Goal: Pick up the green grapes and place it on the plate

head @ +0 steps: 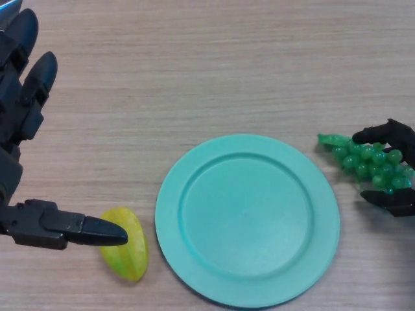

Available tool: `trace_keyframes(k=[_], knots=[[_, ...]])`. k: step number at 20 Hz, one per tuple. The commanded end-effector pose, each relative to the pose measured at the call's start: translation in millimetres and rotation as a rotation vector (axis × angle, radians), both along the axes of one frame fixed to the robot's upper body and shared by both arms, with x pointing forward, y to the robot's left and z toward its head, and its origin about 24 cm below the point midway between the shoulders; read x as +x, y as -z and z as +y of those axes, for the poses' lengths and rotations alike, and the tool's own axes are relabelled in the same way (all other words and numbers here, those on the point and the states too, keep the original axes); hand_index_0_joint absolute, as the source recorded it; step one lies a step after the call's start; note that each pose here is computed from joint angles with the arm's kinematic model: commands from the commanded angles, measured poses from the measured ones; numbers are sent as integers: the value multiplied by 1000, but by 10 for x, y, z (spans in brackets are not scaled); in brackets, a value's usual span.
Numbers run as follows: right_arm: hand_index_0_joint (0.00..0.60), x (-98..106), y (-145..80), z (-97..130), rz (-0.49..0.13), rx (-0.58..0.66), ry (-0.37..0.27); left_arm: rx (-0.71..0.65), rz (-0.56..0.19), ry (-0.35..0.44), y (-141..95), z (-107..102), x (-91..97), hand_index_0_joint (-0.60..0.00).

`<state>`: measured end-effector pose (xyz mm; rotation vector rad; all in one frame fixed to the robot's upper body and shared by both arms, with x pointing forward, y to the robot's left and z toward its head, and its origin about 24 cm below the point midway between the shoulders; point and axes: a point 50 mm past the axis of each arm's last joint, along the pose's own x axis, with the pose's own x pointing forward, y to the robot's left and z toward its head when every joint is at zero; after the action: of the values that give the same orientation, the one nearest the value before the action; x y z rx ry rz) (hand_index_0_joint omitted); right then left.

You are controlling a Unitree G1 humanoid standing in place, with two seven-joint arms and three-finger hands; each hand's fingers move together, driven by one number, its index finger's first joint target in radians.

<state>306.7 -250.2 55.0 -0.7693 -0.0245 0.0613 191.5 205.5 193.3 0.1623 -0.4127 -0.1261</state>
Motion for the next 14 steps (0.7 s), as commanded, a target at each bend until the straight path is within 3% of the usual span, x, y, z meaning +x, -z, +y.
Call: trace_keyframes(k=[1,5,8,11,14], knots=[[600,51,-408,-131,-187,-40,21,75,-212,-31,-253,36,-147,0],[600,47,-705,-94,-263,-39,12,75,-213,-33,-249,33,-155,0],[600,-36,-1070,65,-326,122,-35,69,-213,-27,-261,53,-159,0],[600,-185,-1305,333,-332,301,-130,60,-208,-36,-270,89,-158,0],[600,-421,-1371,728,-250,390,-264,67,-204,-41,-270,93,-152,0]])
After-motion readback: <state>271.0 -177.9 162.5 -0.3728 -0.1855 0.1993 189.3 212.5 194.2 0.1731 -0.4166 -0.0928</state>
